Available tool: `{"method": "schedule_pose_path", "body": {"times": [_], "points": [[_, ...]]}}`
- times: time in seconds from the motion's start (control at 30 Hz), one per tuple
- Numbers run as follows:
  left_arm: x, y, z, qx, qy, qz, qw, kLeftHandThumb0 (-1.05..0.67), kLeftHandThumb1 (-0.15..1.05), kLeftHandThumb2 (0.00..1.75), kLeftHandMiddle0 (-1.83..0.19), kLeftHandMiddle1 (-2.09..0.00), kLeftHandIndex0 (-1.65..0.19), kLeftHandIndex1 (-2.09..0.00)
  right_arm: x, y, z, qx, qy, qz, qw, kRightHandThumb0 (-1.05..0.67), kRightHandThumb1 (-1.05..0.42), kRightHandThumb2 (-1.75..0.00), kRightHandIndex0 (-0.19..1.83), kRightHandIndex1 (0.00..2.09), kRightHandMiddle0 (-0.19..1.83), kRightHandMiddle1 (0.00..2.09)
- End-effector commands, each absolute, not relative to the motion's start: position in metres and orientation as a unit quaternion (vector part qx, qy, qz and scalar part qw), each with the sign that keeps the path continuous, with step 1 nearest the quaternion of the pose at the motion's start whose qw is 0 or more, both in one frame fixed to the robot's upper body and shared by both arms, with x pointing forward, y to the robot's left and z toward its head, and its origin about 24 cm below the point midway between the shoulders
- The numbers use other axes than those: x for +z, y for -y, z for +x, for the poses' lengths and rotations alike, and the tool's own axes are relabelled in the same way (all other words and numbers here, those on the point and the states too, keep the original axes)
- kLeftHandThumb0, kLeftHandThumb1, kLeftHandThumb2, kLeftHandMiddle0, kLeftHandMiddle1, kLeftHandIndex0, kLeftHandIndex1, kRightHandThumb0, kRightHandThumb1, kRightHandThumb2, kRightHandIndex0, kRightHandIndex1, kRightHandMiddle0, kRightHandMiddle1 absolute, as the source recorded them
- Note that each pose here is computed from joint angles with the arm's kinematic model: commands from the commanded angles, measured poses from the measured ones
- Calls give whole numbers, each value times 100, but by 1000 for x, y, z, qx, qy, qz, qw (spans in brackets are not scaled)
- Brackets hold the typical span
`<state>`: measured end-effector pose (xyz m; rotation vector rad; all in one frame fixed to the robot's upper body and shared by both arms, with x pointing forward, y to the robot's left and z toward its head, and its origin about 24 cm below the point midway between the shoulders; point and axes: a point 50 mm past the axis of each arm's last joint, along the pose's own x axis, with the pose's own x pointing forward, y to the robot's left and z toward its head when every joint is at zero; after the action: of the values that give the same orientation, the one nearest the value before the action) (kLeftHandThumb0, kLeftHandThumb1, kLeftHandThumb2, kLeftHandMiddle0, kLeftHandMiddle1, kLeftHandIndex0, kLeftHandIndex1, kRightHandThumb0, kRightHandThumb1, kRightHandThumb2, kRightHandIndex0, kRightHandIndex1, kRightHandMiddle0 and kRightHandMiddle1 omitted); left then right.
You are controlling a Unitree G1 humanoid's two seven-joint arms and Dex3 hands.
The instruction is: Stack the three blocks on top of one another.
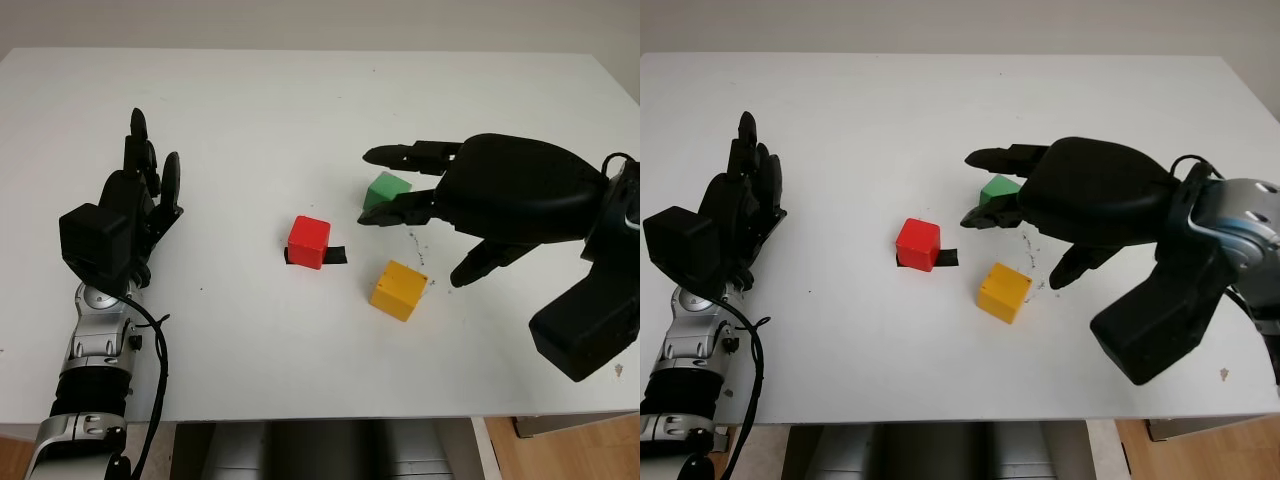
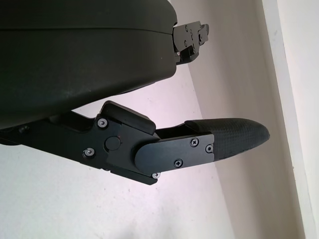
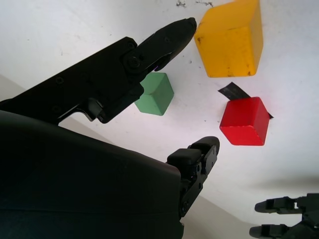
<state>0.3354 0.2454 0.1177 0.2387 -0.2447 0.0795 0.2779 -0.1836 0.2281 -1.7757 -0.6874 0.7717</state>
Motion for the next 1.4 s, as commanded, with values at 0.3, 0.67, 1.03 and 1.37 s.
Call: {"method": "schedule_pose_path", "body": {"times": [0.3,0.67,1.03,1.37], "points": [[123,-241,336,34,139,128,981,-84,105,60,19,0,19,0,194,181,279,347,293,-724,520,-61,-77,-6,-1,2,49,7],[122,-242,336,37,138,132,981,-86,105,58,19,0,19,0,180,181,286,348,294,-724,519,-63,-80,-6,-4,3,52,8],[122,-241,335,41,140,144,979,-85,105,59,19,0,19,0,174,184,292,335,304,-732,509,-59,-82,-6,-1,6,62,12],[120,-240,333,35,134,141,980,-84,105,59,19,0,19,0,169,184,295,317,353,-701,533,-49,-86,-6,14,11,85,26]]}}
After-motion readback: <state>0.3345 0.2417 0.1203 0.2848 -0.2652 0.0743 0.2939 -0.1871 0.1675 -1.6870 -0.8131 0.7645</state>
